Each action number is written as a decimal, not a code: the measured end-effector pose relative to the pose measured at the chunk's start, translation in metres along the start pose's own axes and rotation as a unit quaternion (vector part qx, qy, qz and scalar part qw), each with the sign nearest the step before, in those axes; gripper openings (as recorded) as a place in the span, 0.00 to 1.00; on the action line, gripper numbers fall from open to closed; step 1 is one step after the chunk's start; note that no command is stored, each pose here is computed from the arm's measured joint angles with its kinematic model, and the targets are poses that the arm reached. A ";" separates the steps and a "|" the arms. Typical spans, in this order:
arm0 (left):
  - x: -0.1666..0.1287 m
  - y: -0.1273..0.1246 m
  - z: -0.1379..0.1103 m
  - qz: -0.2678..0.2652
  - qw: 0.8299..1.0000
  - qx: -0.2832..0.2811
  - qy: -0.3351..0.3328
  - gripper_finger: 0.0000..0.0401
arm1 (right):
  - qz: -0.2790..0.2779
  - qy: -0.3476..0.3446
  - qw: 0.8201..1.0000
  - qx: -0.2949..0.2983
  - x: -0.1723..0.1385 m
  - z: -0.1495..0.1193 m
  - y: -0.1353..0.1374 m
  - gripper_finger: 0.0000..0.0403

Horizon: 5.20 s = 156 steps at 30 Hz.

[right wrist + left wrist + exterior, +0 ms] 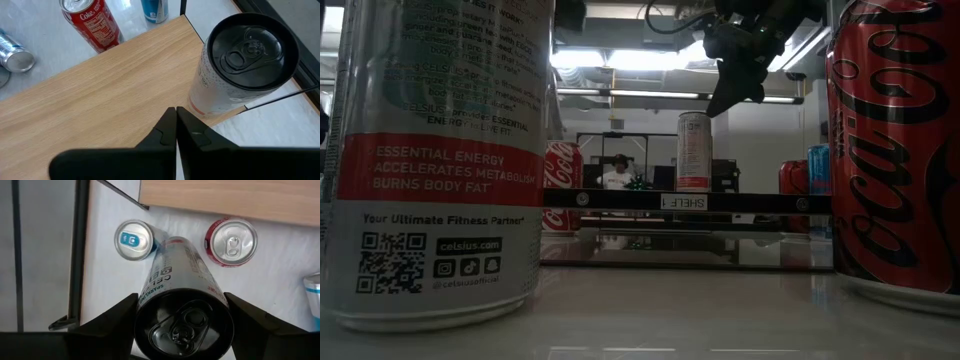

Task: Place canned beverage on shelf
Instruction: Put the white pink soda can on the shelf aligned with the other white pink soda can

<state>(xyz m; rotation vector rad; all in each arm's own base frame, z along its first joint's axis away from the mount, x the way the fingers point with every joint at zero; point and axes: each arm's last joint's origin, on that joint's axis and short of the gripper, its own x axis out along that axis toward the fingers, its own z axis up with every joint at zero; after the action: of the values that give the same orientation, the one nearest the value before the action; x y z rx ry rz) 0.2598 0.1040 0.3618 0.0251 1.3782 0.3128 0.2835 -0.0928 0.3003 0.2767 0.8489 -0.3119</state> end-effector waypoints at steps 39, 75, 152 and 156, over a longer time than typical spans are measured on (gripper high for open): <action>-0.002 0.014 0.076 -0.010 0.991 0.083 -0.106 0.60 | 0.003 -0.022 1.000 -0.001 0.000 0.004 0.001 0.00; 0.062 0.022 0.101 -0.030 0.994 0.107 -0.023 0.60 | 0.003 -0.020 1.000 -0.001 0.000 0.004 0.000 0.00; 0.072 0.023 0.109 -0.032 0.993 0.105 -0.037 0.65 | 0.002 -0.021 1.000 -0.001 0.000 0.004 0.000 0.00; 0.072 0.023 0.109 -0.032 0.993 0.105 -0.037 0.65 | 0.003 -0.020 1.000 -0.001 0.000 0.004 0.000 0.00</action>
<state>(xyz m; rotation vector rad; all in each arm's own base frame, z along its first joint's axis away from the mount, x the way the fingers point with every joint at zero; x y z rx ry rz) 0.3720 0.1608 0.3184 0.1643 1.3306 0.1121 0.2864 -0.0938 0.3029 0.2699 0.8080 -0.3111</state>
